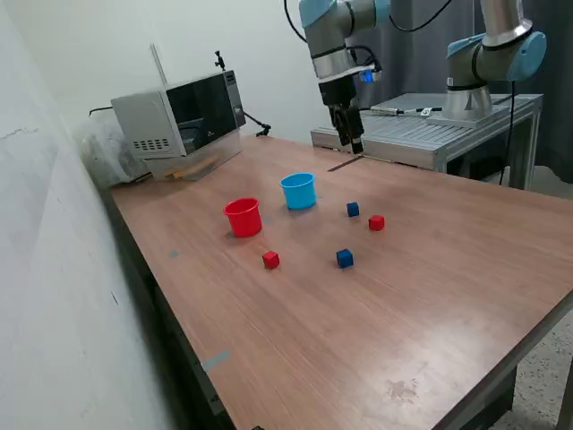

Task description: Place red objects in the red bin, and blue objects in the blue bin.

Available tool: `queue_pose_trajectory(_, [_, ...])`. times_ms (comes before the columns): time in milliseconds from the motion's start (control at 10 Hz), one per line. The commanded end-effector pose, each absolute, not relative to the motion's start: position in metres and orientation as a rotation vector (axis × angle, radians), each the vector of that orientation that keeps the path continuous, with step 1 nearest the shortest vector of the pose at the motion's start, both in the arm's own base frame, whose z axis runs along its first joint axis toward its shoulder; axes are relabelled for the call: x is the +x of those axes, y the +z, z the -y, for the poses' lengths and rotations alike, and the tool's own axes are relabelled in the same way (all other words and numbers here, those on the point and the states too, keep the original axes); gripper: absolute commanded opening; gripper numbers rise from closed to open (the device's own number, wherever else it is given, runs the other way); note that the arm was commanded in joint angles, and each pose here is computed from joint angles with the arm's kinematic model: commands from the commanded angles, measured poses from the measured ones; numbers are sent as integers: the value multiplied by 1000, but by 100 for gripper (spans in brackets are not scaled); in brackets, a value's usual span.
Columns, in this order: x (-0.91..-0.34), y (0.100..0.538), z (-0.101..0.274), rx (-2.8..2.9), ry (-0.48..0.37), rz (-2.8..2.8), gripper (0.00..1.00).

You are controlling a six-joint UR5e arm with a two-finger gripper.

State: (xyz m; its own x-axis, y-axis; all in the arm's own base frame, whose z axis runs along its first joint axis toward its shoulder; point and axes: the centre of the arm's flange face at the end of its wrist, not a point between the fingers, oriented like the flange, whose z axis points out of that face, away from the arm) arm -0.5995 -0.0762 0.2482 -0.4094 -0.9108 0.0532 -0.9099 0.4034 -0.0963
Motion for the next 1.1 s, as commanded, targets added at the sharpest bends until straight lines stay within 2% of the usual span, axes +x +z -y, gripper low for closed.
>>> queue_pose_trajectory(0, [-610,198,73,-1659,-261,-2623,100])
queue_pose_trajectory(300, [-622,142,80,-1632,-320,-2583,100])
queue_pose_trajectory(500, [-627,117,82,-1625,-329,-2574,100])
queue_pose_trajectory(800, [-641,118,70,-1616,-310,-2603,100])
queue_pose_trajectory(1000, [-642,117,48,-1571,-313,-2633,100])
